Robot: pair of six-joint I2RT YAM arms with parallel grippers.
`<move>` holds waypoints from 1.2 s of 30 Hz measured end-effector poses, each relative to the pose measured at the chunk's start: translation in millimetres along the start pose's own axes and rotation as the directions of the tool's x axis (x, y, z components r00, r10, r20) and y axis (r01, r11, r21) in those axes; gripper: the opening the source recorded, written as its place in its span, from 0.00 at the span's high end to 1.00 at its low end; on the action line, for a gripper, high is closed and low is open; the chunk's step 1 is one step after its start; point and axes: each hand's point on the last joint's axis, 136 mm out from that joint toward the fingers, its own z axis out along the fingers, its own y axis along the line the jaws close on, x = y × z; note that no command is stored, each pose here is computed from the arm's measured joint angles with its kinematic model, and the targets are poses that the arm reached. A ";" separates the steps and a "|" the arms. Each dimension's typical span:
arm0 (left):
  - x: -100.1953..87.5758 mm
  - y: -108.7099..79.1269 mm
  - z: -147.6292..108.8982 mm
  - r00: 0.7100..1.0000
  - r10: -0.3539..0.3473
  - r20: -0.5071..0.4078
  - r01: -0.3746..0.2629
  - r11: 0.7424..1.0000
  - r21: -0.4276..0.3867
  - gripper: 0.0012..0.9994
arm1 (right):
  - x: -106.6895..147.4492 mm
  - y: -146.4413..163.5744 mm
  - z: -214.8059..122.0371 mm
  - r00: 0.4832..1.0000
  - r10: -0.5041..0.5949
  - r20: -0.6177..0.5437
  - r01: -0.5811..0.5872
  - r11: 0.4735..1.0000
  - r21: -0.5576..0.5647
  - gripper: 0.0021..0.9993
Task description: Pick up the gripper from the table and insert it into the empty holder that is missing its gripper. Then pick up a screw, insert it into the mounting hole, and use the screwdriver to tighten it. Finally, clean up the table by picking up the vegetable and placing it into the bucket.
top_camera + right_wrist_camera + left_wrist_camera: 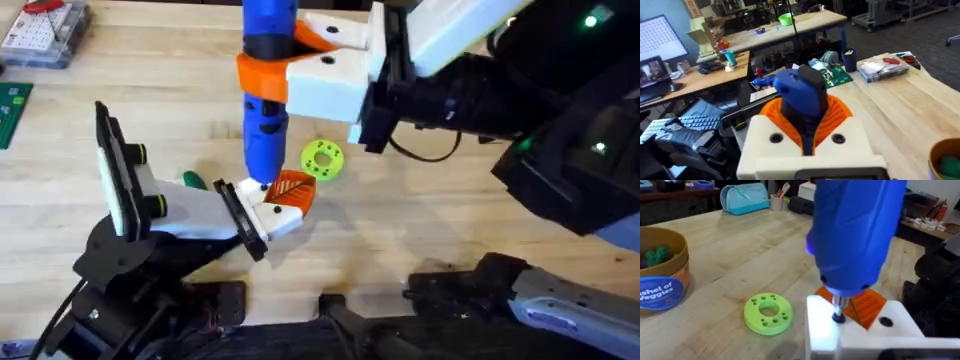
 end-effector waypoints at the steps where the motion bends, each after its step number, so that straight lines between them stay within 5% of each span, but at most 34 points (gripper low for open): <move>1: 0.0 -0.1 0.0 1.000 0.000 0.000 0.000 1.000 0.001 0.98 | 0.0 0.5 0.1 1.000 -0.003 0.000 0.003 1.000 -0.002 0.94; 19: -0.9 -0.2 0.0 1.000 0.004 0.003 -0.004 1.000 0.001 0.98 | -4.7 5.0 1.0 0.999 -0.025 0.026 0.026 0.999 -0.025 0.94; 27: -0.2 0.1 0.0 1.000 0.001 0.001 -0.001 1.000 -0.001 0.98 | -63.7 19.6 -17.2 0.956 -0.152 0.249 0.164 0.986 -0.027 0.94; 36: -0.3 0.1 0.0 1.000 0.001 0.001 -0.001 1.000 -0.001 0.98 | -43.6 -16.3 -15.3 0.981 -0.095 0.167 0.087 0.995 0.053 0.94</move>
